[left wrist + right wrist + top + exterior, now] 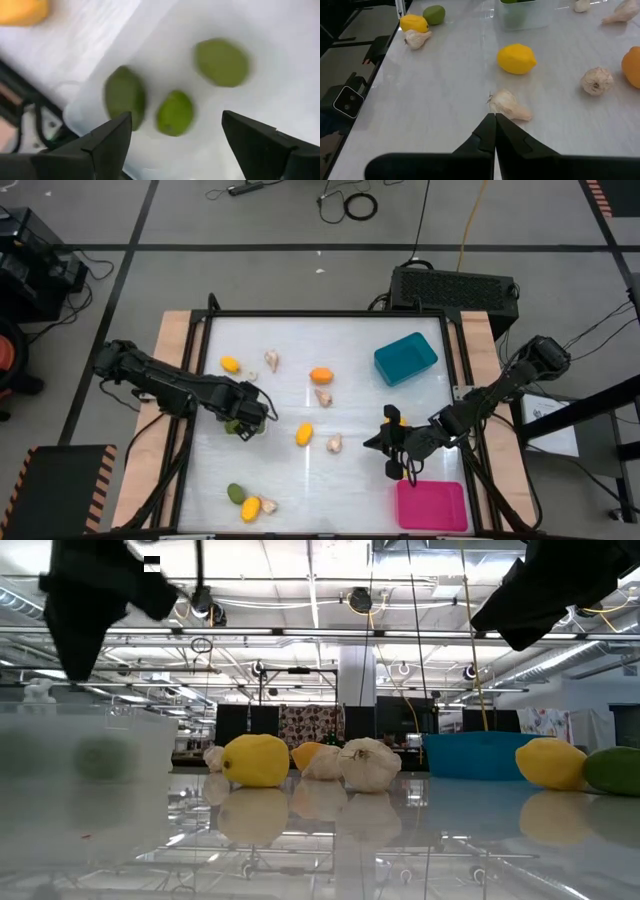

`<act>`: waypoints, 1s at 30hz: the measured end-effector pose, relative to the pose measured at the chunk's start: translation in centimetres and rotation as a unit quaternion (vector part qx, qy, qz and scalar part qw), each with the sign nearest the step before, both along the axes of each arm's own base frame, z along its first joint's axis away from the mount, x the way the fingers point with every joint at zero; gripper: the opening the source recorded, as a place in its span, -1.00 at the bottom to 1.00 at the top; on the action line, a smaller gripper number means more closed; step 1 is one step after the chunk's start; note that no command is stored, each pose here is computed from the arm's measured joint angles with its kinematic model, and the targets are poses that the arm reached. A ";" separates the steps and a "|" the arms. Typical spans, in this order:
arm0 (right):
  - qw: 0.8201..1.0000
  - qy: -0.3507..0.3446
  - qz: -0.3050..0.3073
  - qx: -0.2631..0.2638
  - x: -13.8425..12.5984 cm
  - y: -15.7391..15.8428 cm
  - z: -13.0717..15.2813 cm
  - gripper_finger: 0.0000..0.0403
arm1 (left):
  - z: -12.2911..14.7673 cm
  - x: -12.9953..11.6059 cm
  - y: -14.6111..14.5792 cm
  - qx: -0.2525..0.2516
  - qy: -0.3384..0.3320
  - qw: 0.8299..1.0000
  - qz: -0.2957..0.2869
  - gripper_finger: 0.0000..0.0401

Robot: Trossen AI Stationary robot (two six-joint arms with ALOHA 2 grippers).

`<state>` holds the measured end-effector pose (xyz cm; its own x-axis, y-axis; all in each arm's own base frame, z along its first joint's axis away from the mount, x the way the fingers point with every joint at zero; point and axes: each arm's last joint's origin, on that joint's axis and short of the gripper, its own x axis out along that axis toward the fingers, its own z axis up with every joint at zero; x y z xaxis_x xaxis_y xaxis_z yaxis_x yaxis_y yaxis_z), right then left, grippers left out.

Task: Sort produce into baskets
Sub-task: Put the green lime into the transparent bin

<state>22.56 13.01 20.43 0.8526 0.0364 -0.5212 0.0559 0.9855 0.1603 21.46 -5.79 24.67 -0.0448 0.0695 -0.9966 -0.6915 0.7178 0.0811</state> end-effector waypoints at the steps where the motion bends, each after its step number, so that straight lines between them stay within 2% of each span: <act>1: 1.000 0.000 0.000 0.000 0.0 0.0 0.0 -1.00 | 0.8 0.3 -0.1 -0.007 -0.014 1.000 0.000 0.57; 8: 1.000 0.000 -0.006 0.009 0.0 0.0 0.0 -1.00 | 5.3 1.9 -2.2 -0.053 -0.129 0.990 0.025 0.57; 11: 1.000 0.000 -0.006 0.010 0.0 0.0 0.0 -1.00 | 5.4 2.2 -4.0 -0.080 -0.168 0.982 0.036 0.57; 13: 1.000 0.000 -0.006 0.010 0.0 0.0 0.0 -1.00 | 4.9 2.3 -5.4 -0.100 -0.169 0.979 0.049 0.57; 21: 1.000 0.001 -0.007 0.011 0.0 0.0 0.0 -1.00 | 0.2 1.6 -10.4 -0.131 -0.028 0.987 0.091 0.57; 27: 1.000 0.001 -0.007 0.012 0.0 0.0 0.0 -1.00 | -3.0 1.8 -13.6 -0.159 0.068 0.972 0.157 0.57; 30: 1.000 0.000 -0.007 0.012 0.0 0.0 0.0 -1.00 | -3.9 1.8 -14.5 -0.169 0.095 0.968 0.161 0.57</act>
